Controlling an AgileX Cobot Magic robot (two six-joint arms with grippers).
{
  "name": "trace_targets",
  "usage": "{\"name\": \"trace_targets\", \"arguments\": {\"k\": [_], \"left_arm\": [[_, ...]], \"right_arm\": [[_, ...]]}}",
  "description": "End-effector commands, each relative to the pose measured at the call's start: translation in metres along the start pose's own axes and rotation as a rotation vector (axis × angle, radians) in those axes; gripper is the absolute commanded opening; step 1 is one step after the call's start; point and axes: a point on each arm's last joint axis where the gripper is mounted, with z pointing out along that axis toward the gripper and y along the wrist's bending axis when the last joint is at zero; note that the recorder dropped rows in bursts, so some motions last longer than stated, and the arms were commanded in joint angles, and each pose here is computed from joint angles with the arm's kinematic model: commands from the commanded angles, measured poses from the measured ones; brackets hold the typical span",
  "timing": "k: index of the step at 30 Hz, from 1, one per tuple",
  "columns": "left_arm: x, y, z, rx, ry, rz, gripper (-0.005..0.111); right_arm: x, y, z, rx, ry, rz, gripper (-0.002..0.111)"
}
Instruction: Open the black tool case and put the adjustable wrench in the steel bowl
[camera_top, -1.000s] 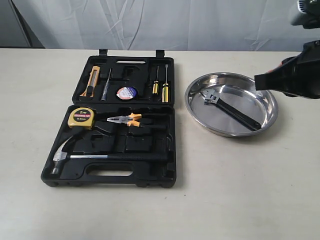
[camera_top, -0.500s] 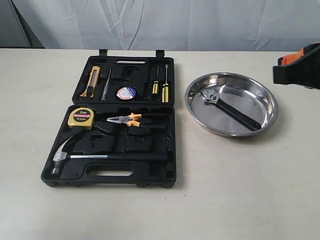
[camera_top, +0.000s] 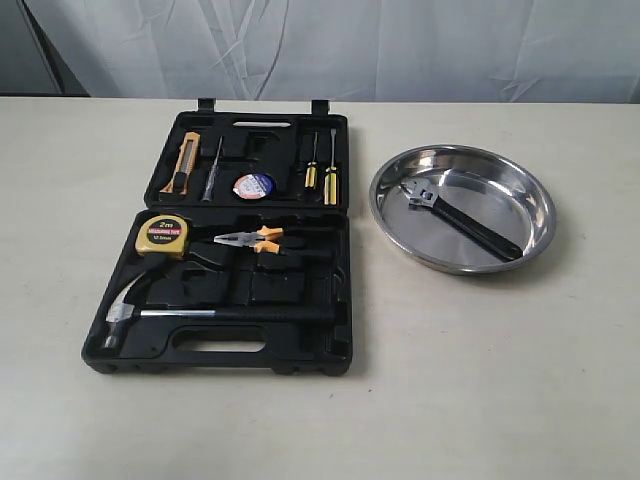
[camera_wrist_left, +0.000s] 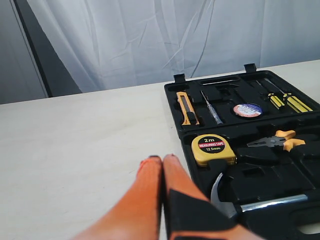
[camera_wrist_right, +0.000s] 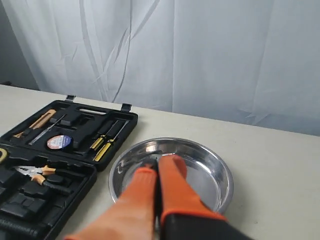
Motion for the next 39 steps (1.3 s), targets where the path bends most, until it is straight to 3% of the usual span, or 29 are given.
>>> {"name": "trace_targets", "arguments": {"k": [1, 7, 16, 24, 39], "left_arm": [[-0.001, 0.000, 0.000, 0.000, 0.001, 0.003, 0.000], [-0.001, 0.000, 0.000, 0.000, 0.001, 0.003, 0.000], [-0.001, 0.000, 0.000, 0.000, 0.001, 0.003, 0.000], [-0.001, 0.000, 0.000, 0.000, 0.001, 0.003, 0.000], [-0.001, 0.000, 0.000, 0.000, 0.001, 0.003, 0.000]], "right_arm": [[0.021, -0.003, 0.002, 0.039, 0.030, -0.018, 0.000], [0.033, -0.015, -0.002, 0.201, 0.075, 0.107, 0.000], [0.048, -0.019, -0.017, 0.328, 0.059, 0.123, 0.000], [0.064, -0.019, -0.017, 0.341, 0.034, 0.116, 0.000], [0.052, -0.019, -0.018, 0.337, -0.094, 0.052, 0.000]]}}
